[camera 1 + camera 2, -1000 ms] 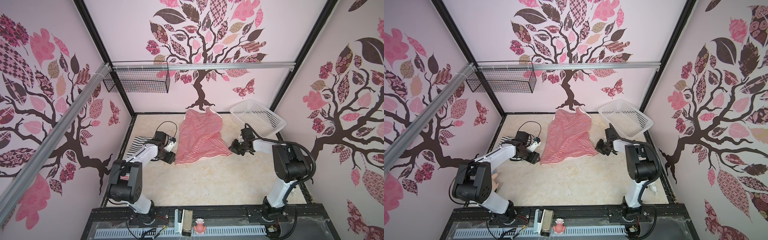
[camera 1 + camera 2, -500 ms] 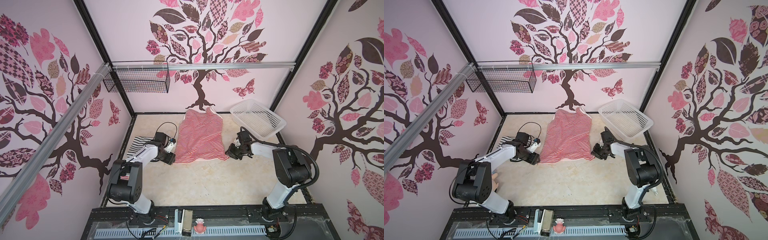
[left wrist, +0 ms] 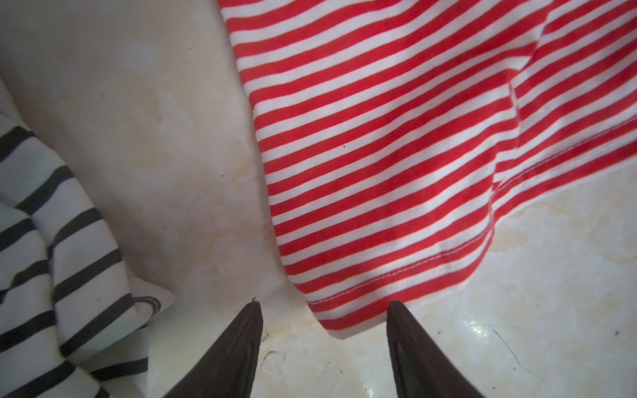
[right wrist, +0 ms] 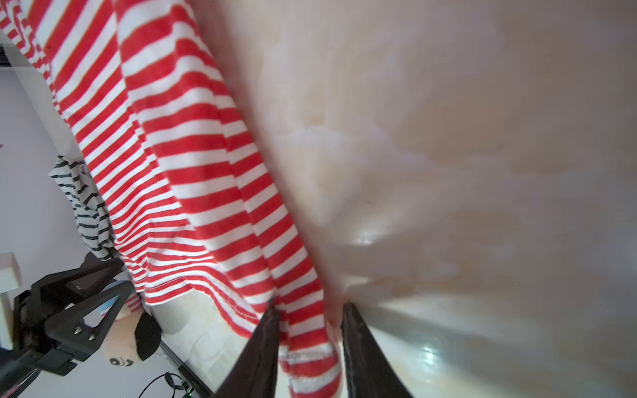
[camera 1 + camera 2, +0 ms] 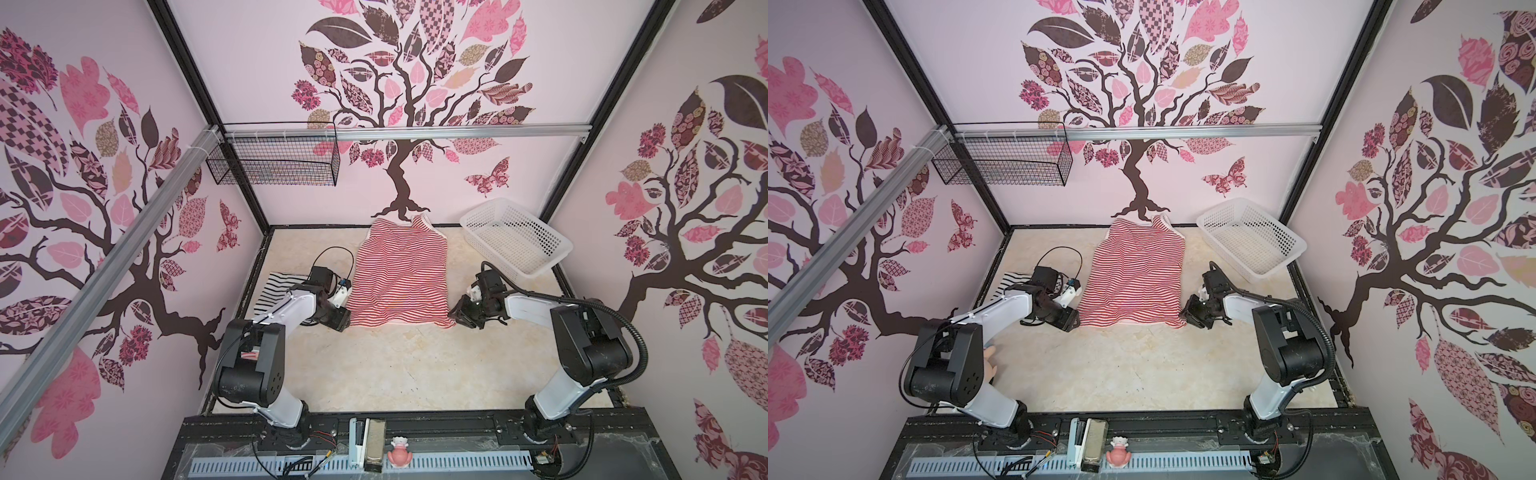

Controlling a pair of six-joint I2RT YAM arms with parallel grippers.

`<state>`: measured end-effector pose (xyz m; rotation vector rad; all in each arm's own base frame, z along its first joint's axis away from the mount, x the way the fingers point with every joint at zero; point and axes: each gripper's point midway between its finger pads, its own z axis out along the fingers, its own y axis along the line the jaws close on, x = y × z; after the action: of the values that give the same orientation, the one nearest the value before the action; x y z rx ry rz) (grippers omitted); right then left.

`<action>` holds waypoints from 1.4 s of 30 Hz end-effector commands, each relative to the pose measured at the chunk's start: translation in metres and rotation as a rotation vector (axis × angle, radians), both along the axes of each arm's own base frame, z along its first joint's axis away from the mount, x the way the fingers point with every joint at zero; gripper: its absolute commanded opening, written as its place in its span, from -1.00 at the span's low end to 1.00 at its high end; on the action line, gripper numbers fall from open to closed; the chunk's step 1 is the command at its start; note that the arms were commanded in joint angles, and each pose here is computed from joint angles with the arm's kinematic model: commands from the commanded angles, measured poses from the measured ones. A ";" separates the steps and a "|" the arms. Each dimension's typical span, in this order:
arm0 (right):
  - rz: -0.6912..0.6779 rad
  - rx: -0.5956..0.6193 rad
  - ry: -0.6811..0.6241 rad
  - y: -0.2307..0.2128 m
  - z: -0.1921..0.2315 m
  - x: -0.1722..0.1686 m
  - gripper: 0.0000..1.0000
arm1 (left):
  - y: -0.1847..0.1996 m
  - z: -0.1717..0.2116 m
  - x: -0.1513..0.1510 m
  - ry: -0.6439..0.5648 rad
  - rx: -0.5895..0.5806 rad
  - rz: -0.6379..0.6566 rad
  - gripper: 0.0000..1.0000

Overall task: Fold and stack the tank tops
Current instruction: 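Grasp the near hem corners of the flattened tank top with both grippers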

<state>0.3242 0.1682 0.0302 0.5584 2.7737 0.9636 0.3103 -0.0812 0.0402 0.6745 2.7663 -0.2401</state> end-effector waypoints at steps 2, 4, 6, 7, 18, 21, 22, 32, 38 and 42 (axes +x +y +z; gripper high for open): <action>0.007 0.082 -0.024 0.011 0.017 0.001 -0.32 | -0.001 -0.008 -0.005 0.020 -0.009 0.001 0.24; 0.007 0.078 -0.022 0.010 0.015 0.001 -0.42 | -0.001 -0.008 -0.006 0.021 -0.010 0.003 0.23; 0.009 0.071 -0.016 0.010 0.013 0.000 -0.54 | -0.001 -0.009 -0.007 0.024 -0.007 0.005 0.23; 0.010 0.068 -0.017 0.009 0.012 0.000 -0.58 | 0.000 -0.009 -0.007 0.022 -0.004 0.004 0.23; 0.017 0.030 -0.033 0.002 0.017 -0.008 -0.88 | 0.005 0.002 -0.010 0.000 0.017 0.004 0.23; 0.016 0.016 -0.033 -0.001 0.015 -0.014 -0.93 | 0.005 0.003 -0.010 0.000 0.019 0.007 0.23; 0.017 0.014 -0.033 -0.002 0.014 -0.015 -0.95 | 0.005 0.003 -0.010 0.000 0.017 0.006 0.24; 0.005 0.004 -0.022 -0.008 0.008 -0.026 -1.00 | -0.002 -0.010 -0.008 0.033 -0.023 -0.011 -0.02; -0.002 0.004 -0.006 -0.011 0.002 -0.032 -1.00 | 0.002 0.005 0.001 0.024 -0.156 0.067 -0.07; -0.007 0.004 -0.001 -0.012 0.001 -0.034 -1.00 | 0.008 -0.011 -0.001 0.087 -0.132 0.100 -0.03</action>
<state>0.2926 0.1594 0.0264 0.5671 2.7790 0.9754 0.3100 -0.0684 0.0361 0.5242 2.7955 -0.3845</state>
